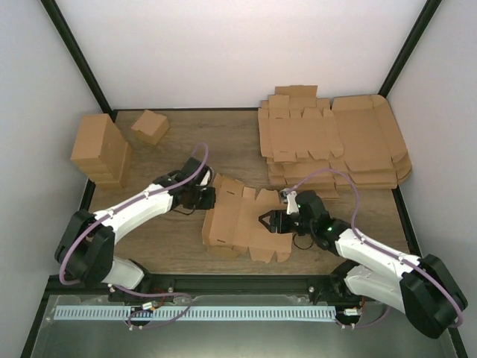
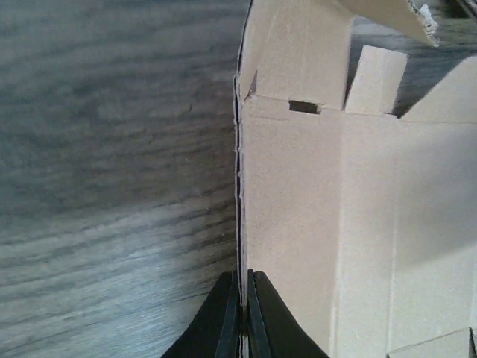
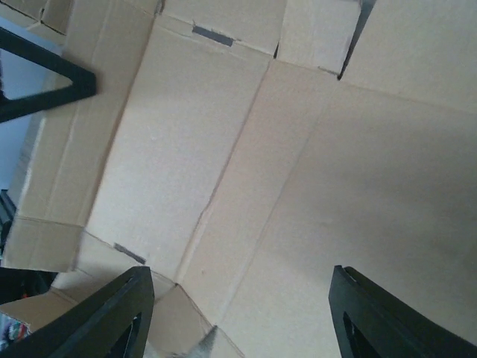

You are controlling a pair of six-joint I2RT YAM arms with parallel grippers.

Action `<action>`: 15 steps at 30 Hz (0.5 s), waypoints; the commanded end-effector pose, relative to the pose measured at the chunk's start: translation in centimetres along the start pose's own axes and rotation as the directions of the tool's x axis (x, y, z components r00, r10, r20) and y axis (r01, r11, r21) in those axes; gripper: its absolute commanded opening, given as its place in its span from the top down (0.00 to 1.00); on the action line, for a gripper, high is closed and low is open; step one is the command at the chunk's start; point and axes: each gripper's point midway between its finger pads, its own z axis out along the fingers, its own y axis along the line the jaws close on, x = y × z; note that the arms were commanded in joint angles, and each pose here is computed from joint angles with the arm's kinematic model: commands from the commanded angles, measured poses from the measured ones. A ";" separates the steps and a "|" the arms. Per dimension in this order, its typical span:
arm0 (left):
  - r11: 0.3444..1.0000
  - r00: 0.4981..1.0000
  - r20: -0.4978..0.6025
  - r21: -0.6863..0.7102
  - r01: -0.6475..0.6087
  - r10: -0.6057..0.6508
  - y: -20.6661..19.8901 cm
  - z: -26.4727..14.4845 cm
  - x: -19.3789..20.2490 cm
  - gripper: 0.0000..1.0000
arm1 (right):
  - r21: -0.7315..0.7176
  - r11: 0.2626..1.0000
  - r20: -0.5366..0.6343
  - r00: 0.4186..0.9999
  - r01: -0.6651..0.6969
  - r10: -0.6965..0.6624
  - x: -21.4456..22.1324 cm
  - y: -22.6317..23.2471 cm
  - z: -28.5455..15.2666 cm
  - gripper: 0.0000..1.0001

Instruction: Fold the paper box

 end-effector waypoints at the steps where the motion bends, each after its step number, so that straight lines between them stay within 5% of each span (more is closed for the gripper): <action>1: 0.974 0.979 -0.093 -0.123 -0.191 0.180 0.5 -1.7 0.6 0.96 | 0.070 0.989 0.046 0.990 0.132 -0.135 -2.7 0.4 -1.0 0.31; 7: 0.876 0.904 -0.084 -0.221 -0.428 0.420 -1.6 -3.0 -0.6 0.96 | 0.109 0.969 0.116 0.965 0.221 -0.233 -5.6 1.5 -1.6 0.29; 15: 0.721 0.795 -0.079 -0.376 -0.583 0.601 -3.3 -5.8 -3.5 0.96 | 0.129 0.984 0.115 0.984 0.123 -0.138 -7.4 1.3 -0.2 0.33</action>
